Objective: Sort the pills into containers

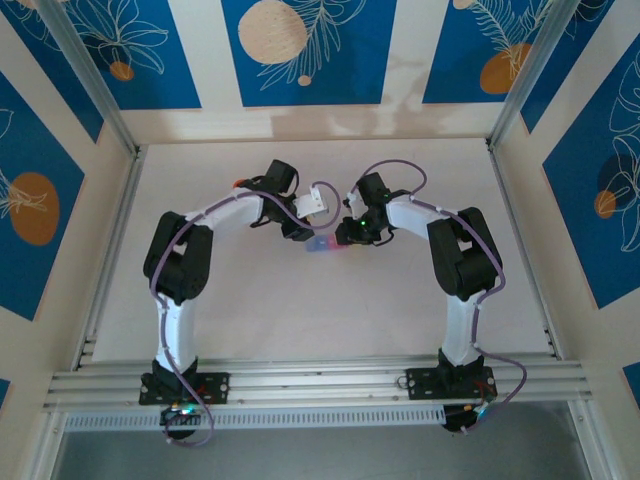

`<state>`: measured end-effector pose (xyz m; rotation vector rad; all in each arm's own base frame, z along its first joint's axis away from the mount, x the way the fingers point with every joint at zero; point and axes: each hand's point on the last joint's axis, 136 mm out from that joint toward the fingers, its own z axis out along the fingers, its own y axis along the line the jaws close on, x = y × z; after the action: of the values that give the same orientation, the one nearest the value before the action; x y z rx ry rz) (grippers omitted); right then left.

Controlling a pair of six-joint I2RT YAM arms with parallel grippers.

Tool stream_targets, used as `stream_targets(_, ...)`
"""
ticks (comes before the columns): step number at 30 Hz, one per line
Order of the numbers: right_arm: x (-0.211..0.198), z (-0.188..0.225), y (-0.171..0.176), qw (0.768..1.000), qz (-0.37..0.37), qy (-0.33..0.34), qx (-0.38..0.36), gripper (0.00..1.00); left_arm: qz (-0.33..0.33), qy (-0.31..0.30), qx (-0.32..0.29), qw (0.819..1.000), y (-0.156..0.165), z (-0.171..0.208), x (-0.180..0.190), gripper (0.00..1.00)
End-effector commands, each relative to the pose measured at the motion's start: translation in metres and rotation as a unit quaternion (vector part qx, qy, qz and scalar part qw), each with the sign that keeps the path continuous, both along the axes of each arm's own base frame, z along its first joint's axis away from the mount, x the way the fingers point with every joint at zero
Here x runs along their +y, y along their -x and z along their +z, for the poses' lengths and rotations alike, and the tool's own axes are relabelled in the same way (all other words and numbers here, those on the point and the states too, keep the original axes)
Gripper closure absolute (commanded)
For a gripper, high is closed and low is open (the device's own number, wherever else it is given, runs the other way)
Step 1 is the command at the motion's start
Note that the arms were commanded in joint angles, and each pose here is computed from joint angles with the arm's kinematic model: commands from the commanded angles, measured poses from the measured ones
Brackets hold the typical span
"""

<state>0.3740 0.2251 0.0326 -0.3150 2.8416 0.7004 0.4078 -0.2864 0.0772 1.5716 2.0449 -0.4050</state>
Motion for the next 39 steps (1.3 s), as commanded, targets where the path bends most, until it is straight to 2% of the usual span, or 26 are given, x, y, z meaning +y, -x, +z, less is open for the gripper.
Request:
stream_targets(1,-0.007,-0.007,0.008,1.000,-0.005,0.008,0.030,0.65,0.029,-0.002,-0.028,0.999,-0.014,0.007,0.008,0.51)
stream_targets(7,-0.005,-0.005,0.007,1.000,-0.007,0.004,0.031,0.65,0.063,0.007,-0.053,0.997,-0.027,0.006,0.006,0.51)
stream_targets(15,-0.004,-0.001,0.005,1.000,-0.010,0.000,0.030,0.65,0.062,-0.006,-0.043,0.997,-0.024,-0.011,0.000,0.51)
stream_targets(24,-0.003,0.007,-0.001,0.999,-0.021,-0.008,0.029,0.63,0.061,-0.020,-0.043,0.997,-0.025,-0.014,-0.002,0.50)
stream_targets(32,-0.001,0.025,-0.011,0.998,-0.045,-0.042,0.015,0.59,0.073,0.037,-0.068,0.994,-0.029,0.029,-0.012,0.49)
stream_targets(39,-0.010,0.041,-0.018,0.997,-0.063,-0.037,-0.010,0.54,0.090,0.107,-0.097,0.985,-0.028,0.074,-0.019,0.46)
